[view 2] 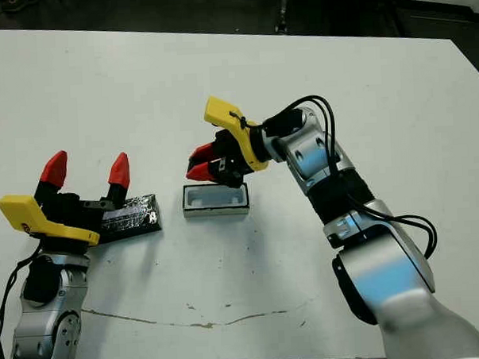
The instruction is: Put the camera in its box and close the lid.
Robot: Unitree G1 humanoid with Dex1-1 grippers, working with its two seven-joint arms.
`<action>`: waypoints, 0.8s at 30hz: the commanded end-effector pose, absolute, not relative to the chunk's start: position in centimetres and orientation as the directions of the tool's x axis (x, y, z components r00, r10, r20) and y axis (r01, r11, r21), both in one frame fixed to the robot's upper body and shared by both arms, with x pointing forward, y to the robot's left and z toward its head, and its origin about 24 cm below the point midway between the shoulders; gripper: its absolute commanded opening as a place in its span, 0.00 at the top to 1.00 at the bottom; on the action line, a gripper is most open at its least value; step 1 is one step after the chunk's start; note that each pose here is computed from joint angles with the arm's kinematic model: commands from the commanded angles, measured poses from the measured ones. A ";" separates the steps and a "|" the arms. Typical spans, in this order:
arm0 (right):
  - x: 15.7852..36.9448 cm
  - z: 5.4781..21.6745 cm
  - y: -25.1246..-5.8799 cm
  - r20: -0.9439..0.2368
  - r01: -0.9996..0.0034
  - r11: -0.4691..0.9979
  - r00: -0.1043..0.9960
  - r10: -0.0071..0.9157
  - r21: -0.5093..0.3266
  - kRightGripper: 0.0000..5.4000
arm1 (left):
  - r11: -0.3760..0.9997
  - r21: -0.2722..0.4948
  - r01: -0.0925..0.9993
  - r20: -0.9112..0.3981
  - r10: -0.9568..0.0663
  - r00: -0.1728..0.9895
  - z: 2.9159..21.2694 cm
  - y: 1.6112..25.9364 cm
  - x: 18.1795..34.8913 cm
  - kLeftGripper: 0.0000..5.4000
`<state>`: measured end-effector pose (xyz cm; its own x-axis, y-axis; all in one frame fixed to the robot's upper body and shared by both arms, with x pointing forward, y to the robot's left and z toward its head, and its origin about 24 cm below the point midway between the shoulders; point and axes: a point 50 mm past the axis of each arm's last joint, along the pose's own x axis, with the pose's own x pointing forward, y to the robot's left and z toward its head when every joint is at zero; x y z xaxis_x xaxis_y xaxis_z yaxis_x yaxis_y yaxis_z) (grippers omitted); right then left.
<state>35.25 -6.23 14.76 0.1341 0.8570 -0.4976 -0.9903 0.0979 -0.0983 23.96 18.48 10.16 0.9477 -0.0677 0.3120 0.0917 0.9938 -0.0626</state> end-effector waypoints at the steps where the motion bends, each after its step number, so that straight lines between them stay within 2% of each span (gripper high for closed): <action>1: 35.1 13.9 -6.5 -0.498 -0.990 0.118 0.139 0.856 -0.074 0.69 | 0.994 -0.072 0.088 0.294 -0.063 0.954 9.8 18.5 23.8 0.00; 12: 34.6 13.4 -5.7 -0.476 -0.993 0.116 0.105 0.873 -0.006 0.69 | 0.994 -0.067 0.082 0.292 -0.059 0.955 9.7 18.5 23.7 0.00; 18: 34.4 13.0 -5.5 -0.464 -0.995 0.101 0.093 0.881 -0.008 0.69 | 0.994 -0.067 0.086 0.294 -0.063 0.954 9.7 18.5 23.8 0.00; 24: 34.3 12.7 -5.5 -0.481 -0.996 0.076 0.088 0.873 -0.046 0.69 | 0.994 -0.066 0.085 0.296 -0.062 0.953 9.7 18.5 23.8 0.00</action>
<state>34.31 -5.22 13.01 0.0833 0.8802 -0.4672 -0.9965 0.0753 -0.0360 23.94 18.42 10.12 0.9478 -0.0682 0.3114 0.0929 0.9935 -0.0652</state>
